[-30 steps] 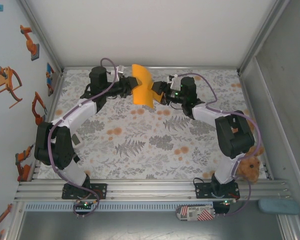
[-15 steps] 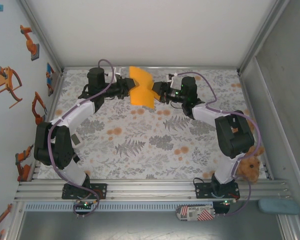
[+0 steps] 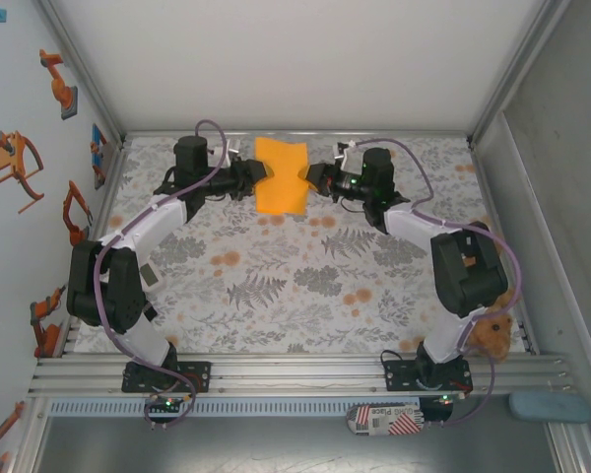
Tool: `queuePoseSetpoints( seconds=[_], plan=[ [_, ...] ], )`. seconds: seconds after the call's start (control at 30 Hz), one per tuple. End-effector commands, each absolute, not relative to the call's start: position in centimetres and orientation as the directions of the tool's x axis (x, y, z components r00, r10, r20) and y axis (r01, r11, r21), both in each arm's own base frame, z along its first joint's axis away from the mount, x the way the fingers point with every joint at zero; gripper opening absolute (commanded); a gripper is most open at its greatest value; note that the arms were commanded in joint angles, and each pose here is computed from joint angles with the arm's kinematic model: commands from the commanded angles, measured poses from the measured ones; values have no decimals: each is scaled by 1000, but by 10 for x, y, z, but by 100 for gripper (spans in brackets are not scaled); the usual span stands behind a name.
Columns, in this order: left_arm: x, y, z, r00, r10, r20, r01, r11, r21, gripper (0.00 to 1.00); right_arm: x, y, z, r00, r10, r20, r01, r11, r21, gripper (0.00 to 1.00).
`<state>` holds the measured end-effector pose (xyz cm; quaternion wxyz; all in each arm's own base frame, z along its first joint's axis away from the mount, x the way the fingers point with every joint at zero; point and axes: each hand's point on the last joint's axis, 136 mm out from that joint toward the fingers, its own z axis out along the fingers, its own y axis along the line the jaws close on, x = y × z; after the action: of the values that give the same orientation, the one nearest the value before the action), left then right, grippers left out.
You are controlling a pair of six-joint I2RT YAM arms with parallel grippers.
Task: Fold a paper plane with a square sheet of paper (pick it up from the middle)
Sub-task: First fold in half a square sheet of paper at the center of the table.
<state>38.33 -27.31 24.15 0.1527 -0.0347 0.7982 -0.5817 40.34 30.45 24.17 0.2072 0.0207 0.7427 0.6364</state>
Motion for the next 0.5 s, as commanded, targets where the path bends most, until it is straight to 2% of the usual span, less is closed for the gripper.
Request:
queuePoseSetpoints(
  seconds=[0.0, 0.1, 0.17, 0.37, 0.47],
  plan=[
    [377, -271, 227, -957, -217, -193, 110, 344, -932, 30, 401, 296, 254, -888, 299, -351, -277, 263, 924, 0],
    [374, -270, 208, -957, -232, -175, 74, 387, -919, 45, 397, 291, 245, -890, 292, -352, -258, 314, 914, 0],
    [372, -264, 192, -953, -252, -171, 47, 435, -899, 59, 395, 286, 239, -892, 289, -347, -240, 349, 906, 0],
    [368, -227, 159, -918, -316, -238, -19, 637, -771, 79, 385, 272, 230, -900, 253, -354, -205, 471, 858, 0],
    [368, -213, 156, -899, -344, -271, -39, 679, -733, 83, 383, 271, 227, -905, 249, -346, -188, 494, 849, 0]
  ],
)
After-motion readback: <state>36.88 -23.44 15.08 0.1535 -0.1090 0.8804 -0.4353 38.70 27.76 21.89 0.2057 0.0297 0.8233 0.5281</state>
